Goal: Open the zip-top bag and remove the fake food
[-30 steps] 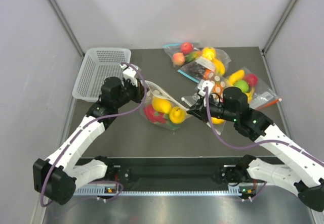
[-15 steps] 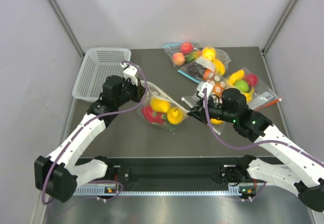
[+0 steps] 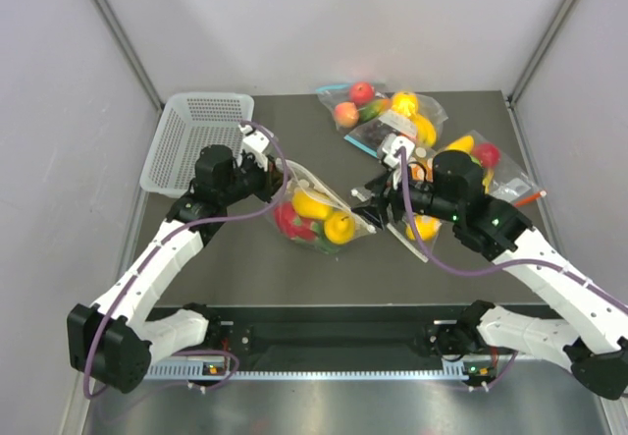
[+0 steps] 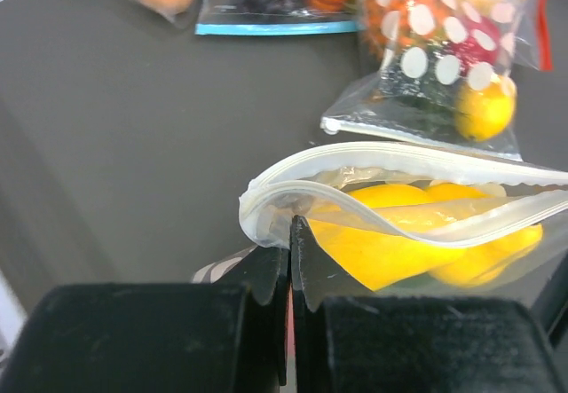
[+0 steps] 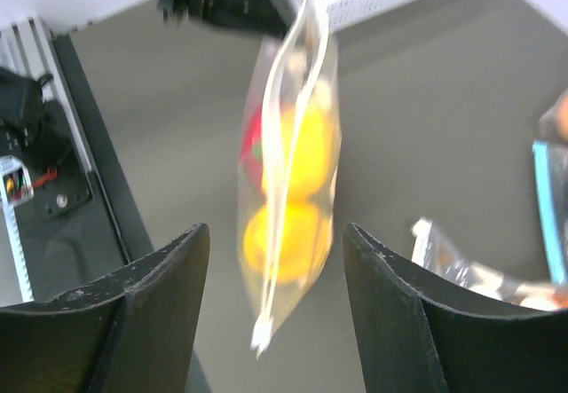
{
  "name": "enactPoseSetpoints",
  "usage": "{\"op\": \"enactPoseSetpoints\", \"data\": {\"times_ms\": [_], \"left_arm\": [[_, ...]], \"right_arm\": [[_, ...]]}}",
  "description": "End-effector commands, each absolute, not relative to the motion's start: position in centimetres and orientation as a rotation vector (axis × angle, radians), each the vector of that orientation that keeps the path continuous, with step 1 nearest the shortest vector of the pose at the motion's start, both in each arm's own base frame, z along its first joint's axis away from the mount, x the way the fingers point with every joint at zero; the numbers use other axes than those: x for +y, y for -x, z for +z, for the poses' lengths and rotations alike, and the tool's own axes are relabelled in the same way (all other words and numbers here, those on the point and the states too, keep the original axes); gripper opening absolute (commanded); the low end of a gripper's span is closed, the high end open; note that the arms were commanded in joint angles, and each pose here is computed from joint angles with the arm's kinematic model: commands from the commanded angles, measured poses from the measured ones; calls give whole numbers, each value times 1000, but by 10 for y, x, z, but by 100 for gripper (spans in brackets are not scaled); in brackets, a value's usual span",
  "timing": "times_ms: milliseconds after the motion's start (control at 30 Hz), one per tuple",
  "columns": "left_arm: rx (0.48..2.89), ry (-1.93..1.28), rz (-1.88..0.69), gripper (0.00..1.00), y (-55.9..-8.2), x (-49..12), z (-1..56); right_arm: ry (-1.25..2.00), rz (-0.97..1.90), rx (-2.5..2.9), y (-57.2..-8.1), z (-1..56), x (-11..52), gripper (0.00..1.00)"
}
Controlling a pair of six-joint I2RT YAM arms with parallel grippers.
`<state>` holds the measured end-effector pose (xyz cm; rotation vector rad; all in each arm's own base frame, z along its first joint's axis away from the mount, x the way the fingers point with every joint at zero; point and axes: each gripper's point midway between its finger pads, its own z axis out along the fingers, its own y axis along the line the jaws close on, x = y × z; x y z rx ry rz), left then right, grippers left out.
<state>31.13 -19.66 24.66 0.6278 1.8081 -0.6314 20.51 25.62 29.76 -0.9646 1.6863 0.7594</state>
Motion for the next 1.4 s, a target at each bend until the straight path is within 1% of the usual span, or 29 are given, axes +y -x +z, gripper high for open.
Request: {"op": "enactPoseSetpoints", "data": {"times_ms": [0,133,367,667,933,1067,1100,1167,1200,1267,1300,1367], "left_arm": [[1615,-733,-697,0,-304,-212,291],[1600,-756,-721,0,-300,-215,293],[1573,-792,-783,0,-291,-224,298],[1562,-825,-824,0,-284,-232,298],[1556,-845,-844,0,-287,-244,300],[1582,-866,-843,0,-292,-258,290],[1557,-867,-846,0,-295,-263,294],[1569,-866,-840,0,-302,-268,290],[1564,-868,-841,0,-303,-273,290],[1578,-858,-827,0,-312,-279,285],[1575,-850,-812,0,-316,-284,284],[1585,-842,-797,2,-325,-292,279]], "right_arm": [[939,764,1557,-222,345,269,62],[960,797,1566,-241,335,293,63],[977,892,1597,-251,309,319,63],[947,819,1674,-268,281,317,63],[967,791,1745,-267,252,316,61],[951,767,1789,-267,237,313,59],[944,765,1794,-267,236,312,50],[928,765,1823,-264,226,309,39],[922,762,1819,-264,226,307,27],[857,759,1878,-263,215,302,14],[831,757,1879,-263,216,299,6],[758,738,1929,-262,204,290,0]]}}
